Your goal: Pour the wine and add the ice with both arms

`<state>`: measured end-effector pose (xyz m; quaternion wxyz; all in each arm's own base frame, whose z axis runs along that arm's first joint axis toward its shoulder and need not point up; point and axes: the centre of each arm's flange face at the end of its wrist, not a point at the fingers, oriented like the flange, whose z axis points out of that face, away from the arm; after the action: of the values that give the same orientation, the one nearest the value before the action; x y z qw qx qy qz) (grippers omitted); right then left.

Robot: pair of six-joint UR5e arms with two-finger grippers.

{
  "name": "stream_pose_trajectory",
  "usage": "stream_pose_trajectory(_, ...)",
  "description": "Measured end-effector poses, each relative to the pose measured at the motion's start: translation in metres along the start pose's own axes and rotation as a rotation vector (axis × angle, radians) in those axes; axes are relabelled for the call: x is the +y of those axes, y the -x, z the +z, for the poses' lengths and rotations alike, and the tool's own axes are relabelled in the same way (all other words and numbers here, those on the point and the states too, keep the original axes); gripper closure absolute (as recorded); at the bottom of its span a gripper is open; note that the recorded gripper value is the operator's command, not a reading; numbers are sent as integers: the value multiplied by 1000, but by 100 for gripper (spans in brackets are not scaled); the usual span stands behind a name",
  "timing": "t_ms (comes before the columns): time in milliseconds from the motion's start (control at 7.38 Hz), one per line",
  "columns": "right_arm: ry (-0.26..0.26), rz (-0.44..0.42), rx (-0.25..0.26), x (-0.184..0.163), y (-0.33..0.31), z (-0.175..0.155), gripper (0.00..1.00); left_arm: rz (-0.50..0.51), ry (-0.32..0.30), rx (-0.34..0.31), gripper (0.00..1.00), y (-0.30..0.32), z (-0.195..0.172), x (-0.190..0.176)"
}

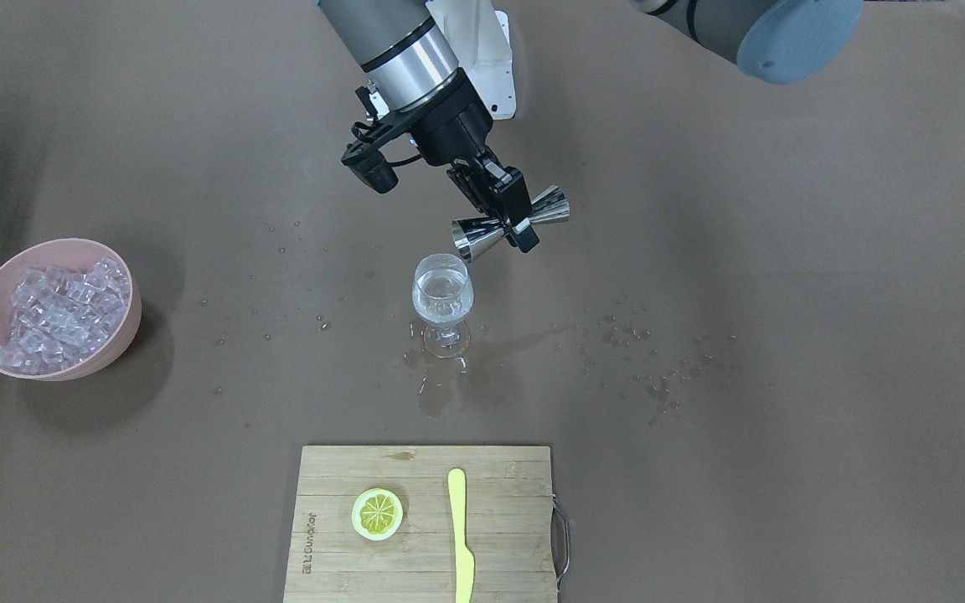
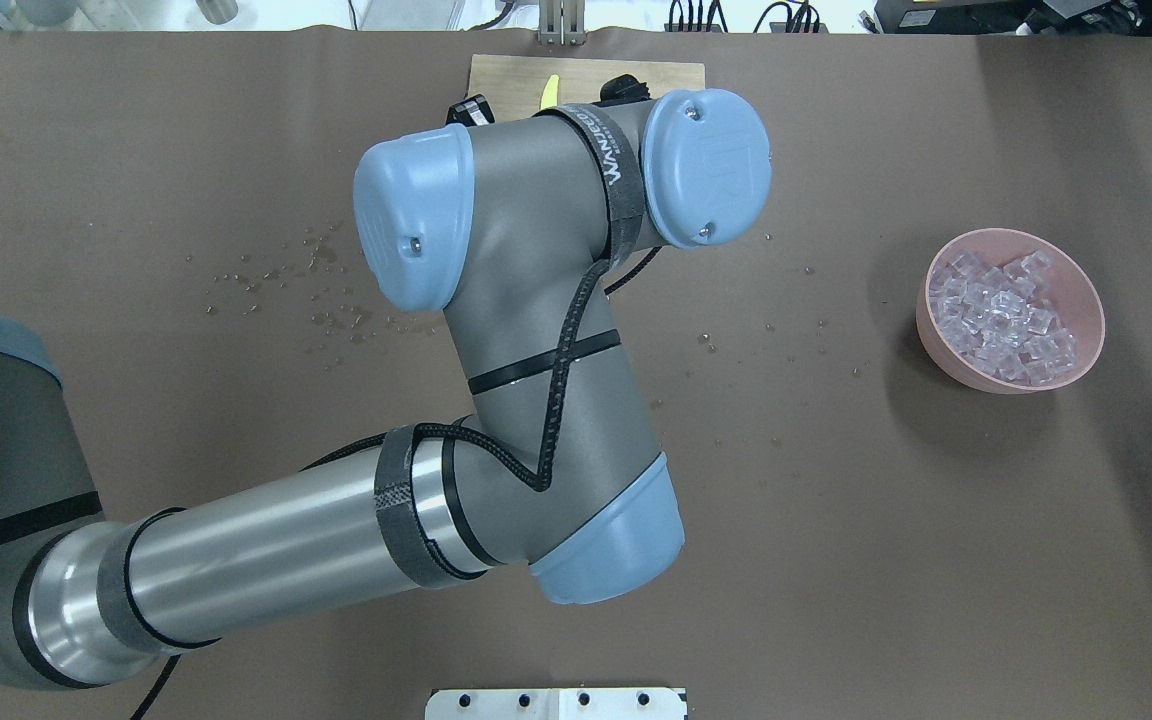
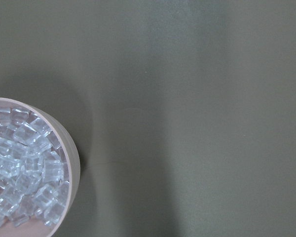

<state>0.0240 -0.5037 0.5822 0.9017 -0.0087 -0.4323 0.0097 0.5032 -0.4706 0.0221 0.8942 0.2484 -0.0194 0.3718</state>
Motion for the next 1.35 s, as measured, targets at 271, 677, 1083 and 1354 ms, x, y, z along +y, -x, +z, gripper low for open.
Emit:
stream_pose_trajectory(271,-3,-3,0,0,2,-1,0,-43,-49,16,100,4,-2,17)
stream_pose_trajectory(677,-8,-10,1,0,5,-4,0,-132,-180,43,100,31,30,79)
stream_pose_trajectory(1083,-17,-19,-1,1,11,-9,0,-255,-266,82,100,64,104,137)
stream_pose_trajectory(1354,-22,-6,-1,2,13,-11,0,-393,-356,112,100,58,169,181)
